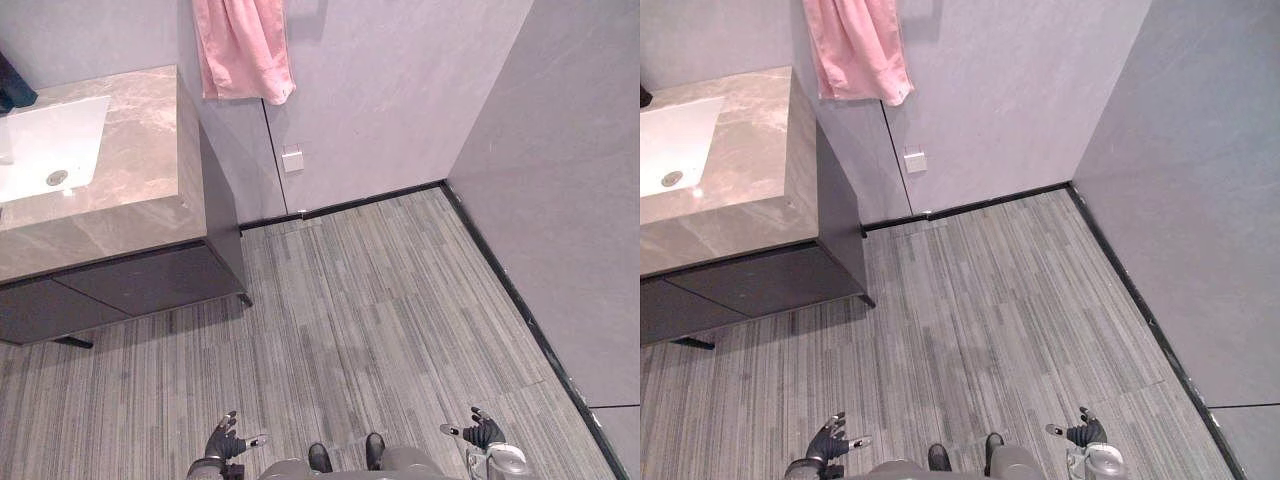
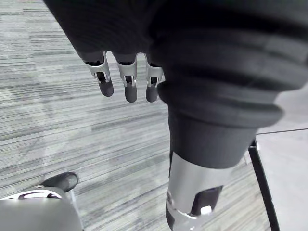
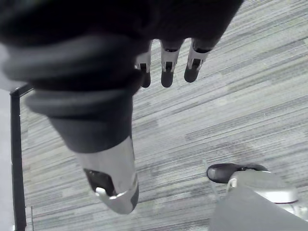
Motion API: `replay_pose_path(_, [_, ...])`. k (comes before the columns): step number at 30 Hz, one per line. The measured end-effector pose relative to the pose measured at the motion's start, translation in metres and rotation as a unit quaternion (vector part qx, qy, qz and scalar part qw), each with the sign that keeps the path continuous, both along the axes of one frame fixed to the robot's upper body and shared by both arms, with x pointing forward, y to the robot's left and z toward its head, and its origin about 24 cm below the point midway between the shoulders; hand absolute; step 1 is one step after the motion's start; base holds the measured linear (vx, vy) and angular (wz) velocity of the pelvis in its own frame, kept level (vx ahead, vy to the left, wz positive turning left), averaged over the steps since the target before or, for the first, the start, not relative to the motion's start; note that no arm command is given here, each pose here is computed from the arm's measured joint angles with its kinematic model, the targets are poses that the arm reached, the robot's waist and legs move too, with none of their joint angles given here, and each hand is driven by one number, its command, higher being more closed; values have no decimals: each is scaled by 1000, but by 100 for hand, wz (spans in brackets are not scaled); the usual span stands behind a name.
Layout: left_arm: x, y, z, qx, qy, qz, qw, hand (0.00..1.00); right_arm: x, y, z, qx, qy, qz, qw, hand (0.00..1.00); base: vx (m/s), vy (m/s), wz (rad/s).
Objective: Organize washtable
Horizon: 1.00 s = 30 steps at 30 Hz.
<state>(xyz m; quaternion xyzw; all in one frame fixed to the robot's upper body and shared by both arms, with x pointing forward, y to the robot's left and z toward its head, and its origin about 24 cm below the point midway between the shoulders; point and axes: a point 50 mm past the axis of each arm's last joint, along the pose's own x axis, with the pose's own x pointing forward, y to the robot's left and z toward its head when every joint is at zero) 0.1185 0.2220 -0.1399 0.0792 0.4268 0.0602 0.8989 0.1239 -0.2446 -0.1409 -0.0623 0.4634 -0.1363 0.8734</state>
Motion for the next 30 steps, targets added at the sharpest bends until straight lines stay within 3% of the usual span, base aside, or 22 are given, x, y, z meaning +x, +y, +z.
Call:
replay_pose_path(8, [16, 2, 6, 8, -18, -18, 1000, 0, -4, -1, 0, -6, 7, 15, 1000, 0, 331, -79, 34])
replay_pose_path(15, [13, -22, 0, -27, -15, -11, 999, 0, 0, -9, 4, -18, 1, 16, 1000, 0, 448, -225, 8])
replay_pose_path(18, [18, -30, 2, -42, -32, 3, 999, 0, 15, -5, 13, -14, -44, 14, 999, 0, 354, -82, -18])
replay_pose_path(30, [21, -28, 2, -37, -27, 2, 999, 0, 4, 0, 4, -1, -19, -11, 1000, 0, 356, 169, -10])
